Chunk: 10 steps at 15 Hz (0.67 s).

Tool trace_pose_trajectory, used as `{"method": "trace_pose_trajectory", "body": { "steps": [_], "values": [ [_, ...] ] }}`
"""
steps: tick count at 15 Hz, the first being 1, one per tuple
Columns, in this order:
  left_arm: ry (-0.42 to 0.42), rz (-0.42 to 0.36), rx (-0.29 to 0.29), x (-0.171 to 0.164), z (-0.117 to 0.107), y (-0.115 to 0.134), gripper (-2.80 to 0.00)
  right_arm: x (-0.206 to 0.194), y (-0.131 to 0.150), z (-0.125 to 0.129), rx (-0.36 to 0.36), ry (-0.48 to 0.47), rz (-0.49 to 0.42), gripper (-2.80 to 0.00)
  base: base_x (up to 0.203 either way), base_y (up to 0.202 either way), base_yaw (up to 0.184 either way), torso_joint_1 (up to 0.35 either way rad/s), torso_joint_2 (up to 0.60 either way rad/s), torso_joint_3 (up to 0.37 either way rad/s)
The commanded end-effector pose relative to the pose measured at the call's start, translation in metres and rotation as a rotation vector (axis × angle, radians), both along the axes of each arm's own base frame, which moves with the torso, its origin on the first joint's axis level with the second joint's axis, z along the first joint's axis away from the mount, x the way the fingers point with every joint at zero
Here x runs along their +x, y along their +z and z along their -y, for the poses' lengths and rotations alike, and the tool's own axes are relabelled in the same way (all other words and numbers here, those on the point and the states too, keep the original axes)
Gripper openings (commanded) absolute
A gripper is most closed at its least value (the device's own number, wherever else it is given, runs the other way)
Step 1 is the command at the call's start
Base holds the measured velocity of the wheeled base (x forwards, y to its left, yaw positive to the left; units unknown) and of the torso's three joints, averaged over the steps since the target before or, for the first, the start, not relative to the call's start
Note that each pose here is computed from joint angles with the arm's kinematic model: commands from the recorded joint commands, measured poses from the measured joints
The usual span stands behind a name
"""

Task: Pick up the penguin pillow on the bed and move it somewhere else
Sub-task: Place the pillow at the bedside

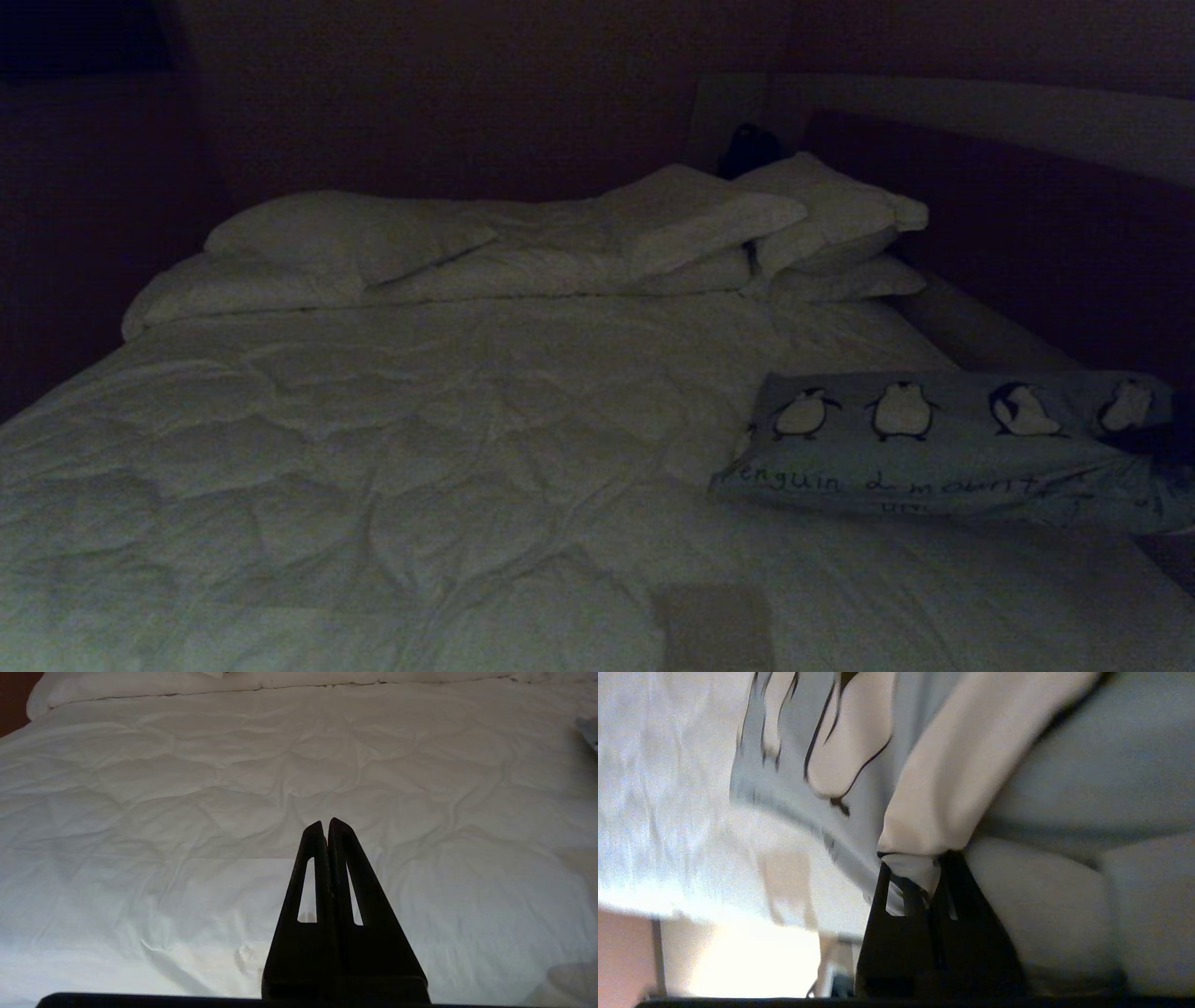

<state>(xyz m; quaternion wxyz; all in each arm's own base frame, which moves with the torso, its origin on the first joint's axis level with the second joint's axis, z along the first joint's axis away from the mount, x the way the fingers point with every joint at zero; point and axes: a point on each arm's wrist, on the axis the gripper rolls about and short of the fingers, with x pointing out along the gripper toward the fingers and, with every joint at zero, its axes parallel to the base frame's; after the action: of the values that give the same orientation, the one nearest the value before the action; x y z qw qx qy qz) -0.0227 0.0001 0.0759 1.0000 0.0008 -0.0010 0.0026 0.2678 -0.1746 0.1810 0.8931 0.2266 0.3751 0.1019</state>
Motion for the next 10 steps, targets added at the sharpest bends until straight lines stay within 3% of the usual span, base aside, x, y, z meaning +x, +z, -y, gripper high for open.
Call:
{"method": "trace_pose_trajectory", "body": {
  "steps": [1, 5, 10],
  "values": [
    [0.001, 0.000, 0.000, 0.000, 0.000, 0.000, -2.80, -0.018, 0.002, -0.017, -0.127, 0.161, 0.074, -2.80, 0.000, 0.000, 0.000, 0.000, 0.00, 0.000],
    [0.001, 0.001, 0.000, 0.000, 0.000, 0.000, -2.80, -0.036, -0.029, -0.040, -0.118, 0.285, 0.013, -2.80, 0.000, 0.000, 0.000, 0.000, 0.00, 0.000],
    [0.001, 0.000, 0.000, 0.000, 0.000, 0.000, -2.80, -0.046, -0.048, -0.065, -0.076, 0.362, -0.035, -2.80, 0.000, 0.000, 0.000, 0.000, 0.00, 0.000]
  ]
}}
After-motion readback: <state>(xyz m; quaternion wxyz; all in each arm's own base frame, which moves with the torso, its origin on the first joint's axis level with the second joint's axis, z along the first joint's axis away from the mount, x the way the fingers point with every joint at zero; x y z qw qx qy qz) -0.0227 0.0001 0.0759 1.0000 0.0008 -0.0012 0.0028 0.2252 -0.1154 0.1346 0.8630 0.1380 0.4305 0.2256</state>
